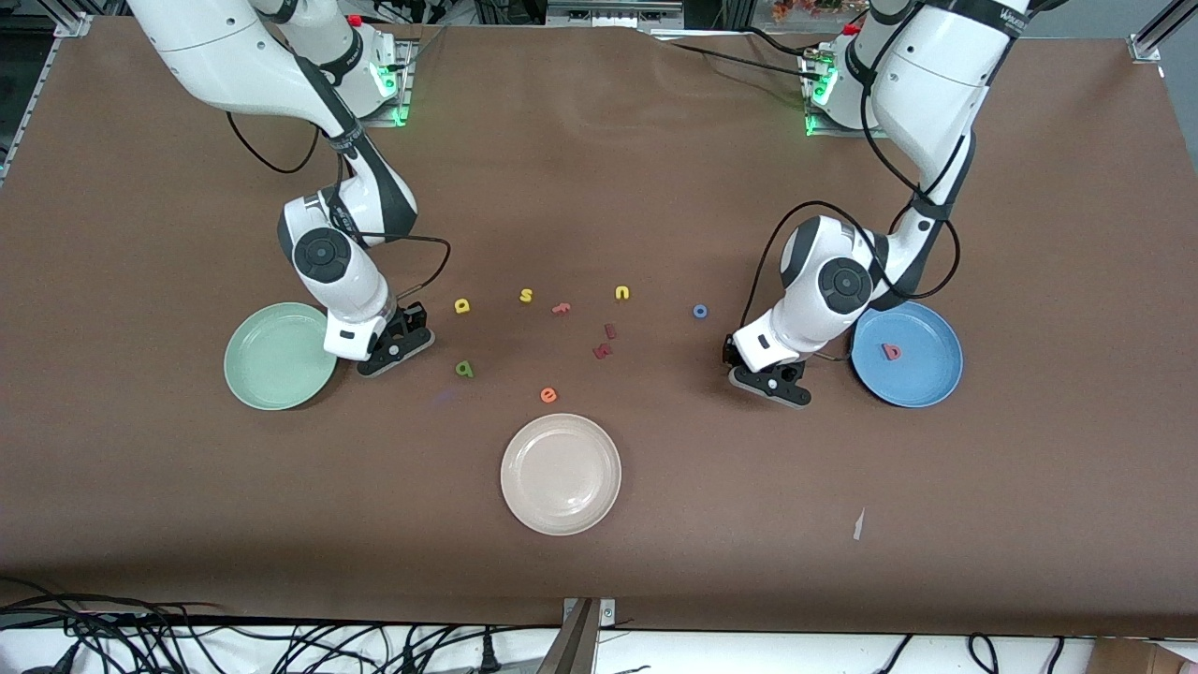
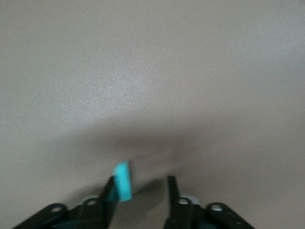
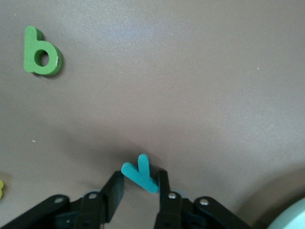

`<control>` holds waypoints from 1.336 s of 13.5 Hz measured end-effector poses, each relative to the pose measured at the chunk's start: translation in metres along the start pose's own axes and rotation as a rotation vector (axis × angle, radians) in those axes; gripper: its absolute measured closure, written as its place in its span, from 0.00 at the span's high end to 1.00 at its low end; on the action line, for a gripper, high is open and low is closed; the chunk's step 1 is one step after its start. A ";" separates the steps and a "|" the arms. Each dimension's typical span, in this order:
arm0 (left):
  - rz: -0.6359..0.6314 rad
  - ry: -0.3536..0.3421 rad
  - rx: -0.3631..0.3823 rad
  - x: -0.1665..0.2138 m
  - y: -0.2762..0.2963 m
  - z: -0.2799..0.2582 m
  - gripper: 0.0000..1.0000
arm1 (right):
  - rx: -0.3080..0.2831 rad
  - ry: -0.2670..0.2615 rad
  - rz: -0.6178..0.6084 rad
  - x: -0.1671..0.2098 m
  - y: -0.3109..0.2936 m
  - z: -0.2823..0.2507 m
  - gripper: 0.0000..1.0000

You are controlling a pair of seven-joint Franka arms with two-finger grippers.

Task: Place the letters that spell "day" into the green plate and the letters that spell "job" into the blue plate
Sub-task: 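Grasp the cyan j with the left gripper while the right gripper grasps the y, then release the j over the blue plate while the right gripper releases the y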

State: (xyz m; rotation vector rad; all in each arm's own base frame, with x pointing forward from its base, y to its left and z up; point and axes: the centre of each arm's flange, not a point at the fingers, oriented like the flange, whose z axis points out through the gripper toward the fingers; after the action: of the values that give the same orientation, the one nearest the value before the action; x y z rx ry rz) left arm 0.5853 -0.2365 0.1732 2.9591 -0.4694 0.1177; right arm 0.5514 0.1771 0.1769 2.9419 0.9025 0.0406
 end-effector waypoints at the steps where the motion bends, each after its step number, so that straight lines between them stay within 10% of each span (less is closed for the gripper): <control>1: 0.000 0.002 0.001 0.001 -0.001 0.000 0.28 | 0.000 0.001 0.000 0.001 0.000 0.000 0.24; 10: -0.024 0.043 0.011 0.014 -0.017 -0.027 0.10 | -0.007 -0.005 0.000 0.003 0.011 -0.005 0.14; 18: 0.042 -0.133 0.016 -0.061 -0.182 -0.132 0.13 | -0.060 -0.127 0.123 -0.036 0.118 -0.067 0.14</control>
State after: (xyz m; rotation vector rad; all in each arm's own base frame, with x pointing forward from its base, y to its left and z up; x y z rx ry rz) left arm 0.5772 -0.0265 0.2741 2.9863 -0.5505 -0.0719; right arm 0.5848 0.0634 0.2517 2.9018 0.6907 -0.1101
